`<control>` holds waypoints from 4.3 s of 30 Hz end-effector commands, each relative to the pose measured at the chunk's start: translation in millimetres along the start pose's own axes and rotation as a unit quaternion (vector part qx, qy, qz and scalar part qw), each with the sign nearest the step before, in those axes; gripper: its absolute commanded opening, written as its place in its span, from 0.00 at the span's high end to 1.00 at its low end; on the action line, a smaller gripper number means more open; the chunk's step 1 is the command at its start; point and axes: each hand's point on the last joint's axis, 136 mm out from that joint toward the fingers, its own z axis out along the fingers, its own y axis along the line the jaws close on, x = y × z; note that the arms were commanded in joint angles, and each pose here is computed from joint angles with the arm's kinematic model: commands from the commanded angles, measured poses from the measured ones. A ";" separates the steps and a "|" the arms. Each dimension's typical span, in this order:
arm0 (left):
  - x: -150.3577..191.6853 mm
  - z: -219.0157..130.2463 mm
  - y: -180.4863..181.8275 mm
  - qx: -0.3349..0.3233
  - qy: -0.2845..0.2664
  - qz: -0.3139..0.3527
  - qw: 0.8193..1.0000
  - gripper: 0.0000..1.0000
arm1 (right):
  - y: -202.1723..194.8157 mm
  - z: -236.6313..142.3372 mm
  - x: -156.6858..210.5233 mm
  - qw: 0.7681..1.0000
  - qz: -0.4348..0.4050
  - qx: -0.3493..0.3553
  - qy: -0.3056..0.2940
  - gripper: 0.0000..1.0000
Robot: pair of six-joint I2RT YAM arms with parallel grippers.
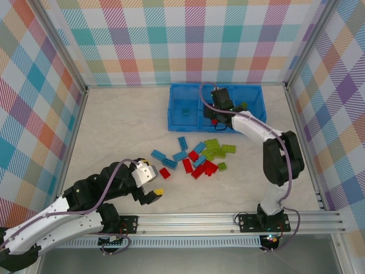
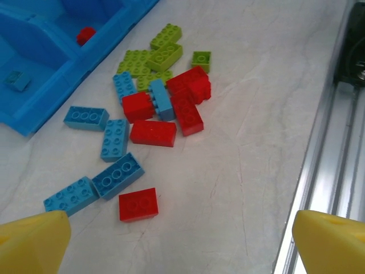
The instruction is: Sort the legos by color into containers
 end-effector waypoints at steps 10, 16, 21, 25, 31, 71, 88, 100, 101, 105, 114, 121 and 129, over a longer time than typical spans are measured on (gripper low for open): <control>-31.3 22.4 51.6 -0.134 0.051 -0.263 0.954 0.00 | 45.9 -200.5 64.2 0.966 -0.018 -0.255 0.026 0.29; -28.0 76.8 74.9 -0.215 0.054 -0.370 0.902 0.00 | 29.8 -237.4 116.8 0.964 0.003 -0.243 0.103 0.18; -22.0 131.2 94.1 -0.244 0.080 -0.422 0.870 0.05 | 31.4 -236.4 154.6 0.956 -0.001 -0.237 0.176 0.12; -5.5 175.3 114.5 -0.266 0.121 -0.457 0.840 0.10 | 33.5 -231.6 174.0 0.957 -0.040 -0.200 0.206 0.10; 13.1 229.3 134.9 -0.286 0.151 -0.480 0.815 0.17 | 44.4 -229.0 183.9 0.954 -0.056 -0.204 0.214 0.07; -92.1 222.6 234.9 -0.338 0.045 -0.374 0.862 0.73 | 44.9 -243.3 157.6 0.967 -0.032 -0.218 0.130 0.02; -90.7 295.6 262.7 -0.322 0.067 -0.367 0.870 0.54 | 27.8 -250.4 170.2 0.970 -0.009 -0.197 0.138 0.00; -159.5 164.1 201.1 -0.258 -0.054 -0.365 0.893 0.50 | 38.0 -222.9 170.2 0.971 -0.043 -0.177 0.154 0.04; -162.3 146.1 186.6 -0.249 -0.064 -0.348 0.902 0.51 | 38.4 -217.8 171.5 0.971 -0.053 -0.169 0.159 0.06; -162.6 86.1 129.3 -0.205 -0.083 -0.263 0.939 0.52 | 43.0 -190.9 177.5 0.969 -0.090 -0.146 0.178 0.15; -79.2 -0.2 12.7 -0.002 -0.017 -0.035 0.999 0.45 | 74.9 -129.3 187.4 0.953 -0.160 -0.148 0.212 0.29; -19.3 -13.9 -18.8 0.064 -0.009 0.084 0.994 0.30 | 90.4 -84.2 194.8 0.939 -0.205 -0.135 0.239 0.33; -1.3 -2.4 -36.5 0.110 -0.005 0.132 0.985 0.23 | 79.3 -40.0 207.1 0.931 -0.242 -0.070 0.265 0.39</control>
